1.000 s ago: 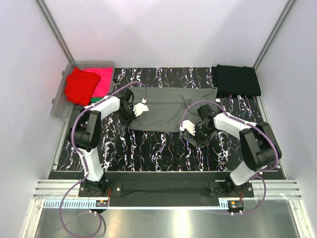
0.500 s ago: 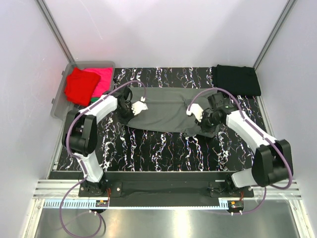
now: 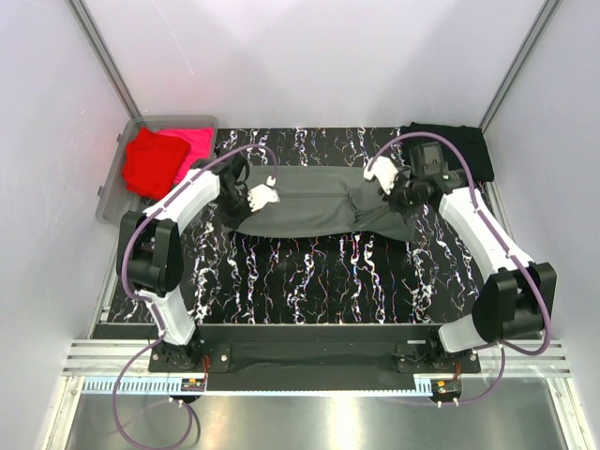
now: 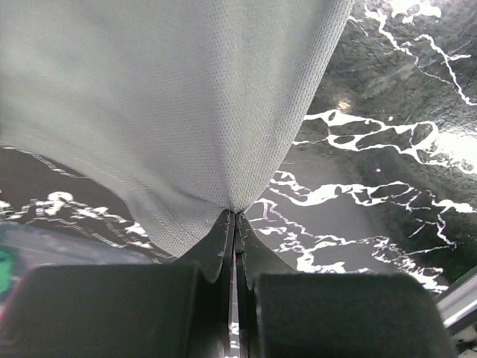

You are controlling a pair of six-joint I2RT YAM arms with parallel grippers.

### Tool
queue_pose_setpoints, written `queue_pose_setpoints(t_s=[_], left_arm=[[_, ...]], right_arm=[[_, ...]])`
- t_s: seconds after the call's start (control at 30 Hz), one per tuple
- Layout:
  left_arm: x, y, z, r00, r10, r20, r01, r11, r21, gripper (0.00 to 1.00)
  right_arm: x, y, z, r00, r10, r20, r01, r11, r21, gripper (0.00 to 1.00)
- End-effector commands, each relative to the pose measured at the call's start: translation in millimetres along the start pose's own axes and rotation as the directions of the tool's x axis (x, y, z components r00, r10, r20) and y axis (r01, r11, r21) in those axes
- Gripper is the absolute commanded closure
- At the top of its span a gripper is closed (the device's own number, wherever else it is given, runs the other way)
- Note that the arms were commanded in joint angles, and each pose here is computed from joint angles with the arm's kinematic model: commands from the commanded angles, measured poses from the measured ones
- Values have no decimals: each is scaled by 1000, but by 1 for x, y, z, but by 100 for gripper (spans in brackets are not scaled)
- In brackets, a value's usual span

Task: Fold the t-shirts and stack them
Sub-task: Fold the tshirt

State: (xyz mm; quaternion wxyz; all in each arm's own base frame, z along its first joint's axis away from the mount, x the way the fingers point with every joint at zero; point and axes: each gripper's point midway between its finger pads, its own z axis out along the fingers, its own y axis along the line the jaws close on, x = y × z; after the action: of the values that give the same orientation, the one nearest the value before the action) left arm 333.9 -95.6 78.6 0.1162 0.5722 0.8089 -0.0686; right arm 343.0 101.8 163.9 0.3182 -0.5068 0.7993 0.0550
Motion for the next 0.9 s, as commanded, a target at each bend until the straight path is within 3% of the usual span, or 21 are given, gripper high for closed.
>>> queue_pose_setpoints(t_s=[0.0, 0.37, 0.87], left_arm=[[-7, 10, -12, 999, 35, -18, -35, 999, 3, 100], [-20, 39, 2, 996, 44, -76, -40, 998, 52, 100], [-34, 95, 10, 996, 18, -88, -23, 998, -53, 100]], right_arm=[[-20, -40, -10, 998, -38, 41, 33, 994, 105, 100], [-51, -94, 3, 994, -70, 89, 52, 981, 188, 100], [-57, -137, 41, 994, -93, 64, 74, 966, 247, 100]])
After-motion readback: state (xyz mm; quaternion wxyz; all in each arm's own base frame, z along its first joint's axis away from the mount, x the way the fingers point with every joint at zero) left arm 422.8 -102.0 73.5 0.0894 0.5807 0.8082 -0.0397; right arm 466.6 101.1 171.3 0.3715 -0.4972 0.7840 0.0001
